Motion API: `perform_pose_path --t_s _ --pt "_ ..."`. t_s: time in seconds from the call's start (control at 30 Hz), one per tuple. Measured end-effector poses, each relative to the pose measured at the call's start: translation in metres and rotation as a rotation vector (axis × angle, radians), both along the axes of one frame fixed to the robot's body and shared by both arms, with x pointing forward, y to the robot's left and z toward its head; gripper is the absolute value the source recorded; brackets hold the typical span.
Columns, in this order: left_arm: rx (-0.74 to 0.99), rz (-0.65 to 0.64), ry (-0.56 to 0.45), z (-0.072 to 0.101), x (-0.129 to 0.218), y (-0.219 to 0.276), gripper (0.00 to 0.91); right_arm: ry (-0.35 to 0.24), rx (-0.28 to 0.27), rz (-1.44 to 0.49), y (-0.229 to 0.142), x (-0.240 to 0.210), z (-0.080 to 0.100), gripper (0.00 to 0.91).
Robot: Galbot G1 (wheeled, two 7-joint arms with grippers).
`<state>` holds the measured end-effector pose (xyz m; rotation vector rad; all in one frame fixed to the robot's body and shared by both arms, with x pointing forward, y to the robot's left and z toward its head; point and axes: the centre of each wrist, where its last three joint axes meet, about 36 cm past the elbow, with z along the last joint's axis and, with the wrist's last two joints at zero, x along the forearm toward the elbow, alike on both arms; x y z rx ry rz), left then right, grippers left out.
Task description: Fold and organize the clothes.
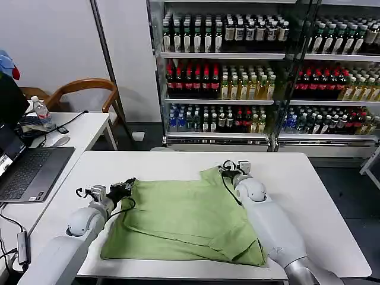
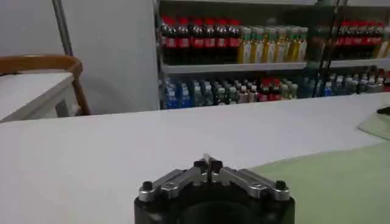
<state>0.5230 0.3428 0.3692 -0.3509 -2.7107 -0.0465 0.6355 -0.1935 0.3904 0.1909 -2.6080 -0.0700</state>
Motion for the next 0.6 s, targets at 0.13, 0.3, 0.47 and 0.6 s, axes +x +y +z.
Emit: perform_pose_path --t_s 0.13,0.3,0.47,0.6 --pt "-0.001 -0.002 -0.002 0.0 0.0 -0.001 0.05 0.007 0.009 -0.001 0.0 0.001 -0.001 0.0" --pt "-0.001 -0.005 -0.003 0.0 0.0 -0.001 0.05 0.01 0.013 -0.001 -0.001 0.001 -0.002 0.0" --pt "-0.003 -0.007 -0.008 0.001 0.0 -0.001 0.05 -0.004 0.016 0.0 -0.005 -0.003 -0.001 0.0" --pt "-0.008 -0.006 -0.017 0.002 -0.003 -0.001 0.05 -0.032 0.021 0.009 -0.008 -0.012 0.007 0.0"
